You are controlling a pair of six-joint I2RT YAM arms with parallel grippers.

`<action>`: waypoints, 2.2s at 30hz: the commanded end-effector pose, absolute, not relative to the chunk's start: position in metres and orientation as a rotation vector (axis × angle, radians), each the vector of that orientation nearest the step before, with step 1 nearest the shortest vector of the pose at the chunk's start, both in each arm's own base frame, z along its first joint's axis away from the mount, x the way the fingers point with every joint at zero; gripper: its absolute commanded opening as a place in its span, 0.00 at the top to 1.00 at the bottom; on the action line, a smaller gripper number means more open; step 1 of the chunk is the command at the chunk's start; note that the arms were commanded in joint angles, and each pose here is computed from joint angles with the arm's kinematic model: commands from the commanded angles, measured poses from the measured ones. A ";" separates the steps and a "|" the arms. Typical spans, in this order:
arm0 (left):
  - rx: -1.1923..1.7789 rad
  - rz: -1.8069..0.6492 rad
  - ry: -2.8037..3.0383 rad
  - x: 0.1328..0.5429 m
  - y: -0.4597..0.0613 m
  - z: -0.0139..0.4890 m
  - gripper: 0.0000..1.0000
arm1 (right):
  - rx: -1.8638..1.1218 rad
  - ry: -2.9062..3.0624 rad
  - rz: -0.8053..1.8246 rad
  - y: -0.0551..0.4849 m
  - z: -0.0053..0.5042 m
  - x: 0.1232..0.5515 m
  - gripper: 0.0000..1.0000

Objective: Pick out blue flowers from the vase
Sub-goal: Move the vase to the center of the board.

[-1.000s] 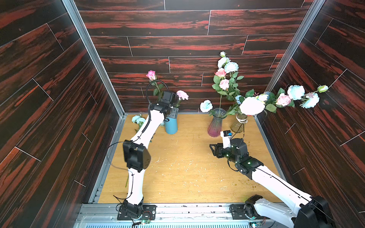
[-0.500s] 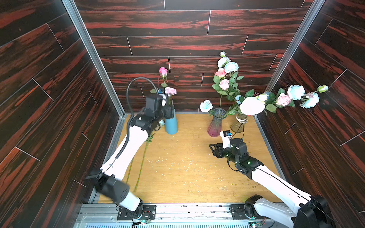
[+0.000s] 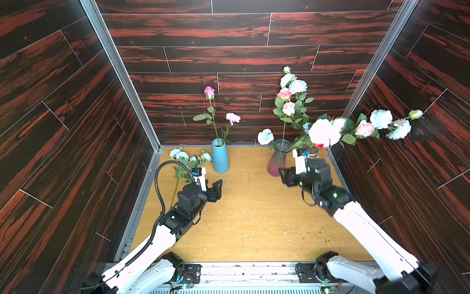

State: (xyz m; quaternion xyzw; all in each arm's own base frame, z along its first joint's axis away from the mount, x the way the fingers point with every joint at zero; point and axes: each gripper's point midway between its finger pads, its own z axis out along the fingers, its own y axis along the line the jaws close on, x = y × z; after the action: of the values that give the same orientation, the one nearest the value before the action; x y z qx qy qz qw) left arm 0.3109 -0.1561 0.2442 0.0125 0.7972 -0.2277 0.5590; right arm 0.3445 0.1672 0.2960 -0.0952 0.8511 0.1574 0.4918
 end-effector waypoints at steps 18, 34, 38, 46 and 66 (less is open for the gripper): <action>0.059 -0.589 1.805 0.321 -0.171 0.266 0.27 | -0.460 2.287 -0.019 0.171 0.273 0.428 0.42; 0.069 -0.580 1.832 0.328 -0.175 0.259 0.27 | -0.505 2.373 0.039 0.163 0.251 0.485 0.41; 0.070 -0.578 1.836 0.329 -0.176 0.257 0.27 | -0.532 2.393 0.069 0.167 0.240 0.484 0.41; 0.070 -0.577 1.839 0.330 -0.176 0.257 0.28 | -0.545 2.436 0.073 0.167 0.216 0.484 0.46; 0.074 -0.569 1.850 0.332 -0.177 0.254 0.28 | -0.524 2.487 -0.100 0.153 0.186 0.511 0.72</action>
State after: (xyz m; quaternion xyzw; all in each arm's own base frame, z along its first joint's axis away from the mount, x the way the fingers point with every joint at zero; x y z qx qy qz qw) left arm 0.3287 -0.1732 0.2372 0.0242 0.7994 -0.2369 0.5516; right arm 0.5176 0.1557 0.2016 -0.1978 0.9231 -0.0377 0.3277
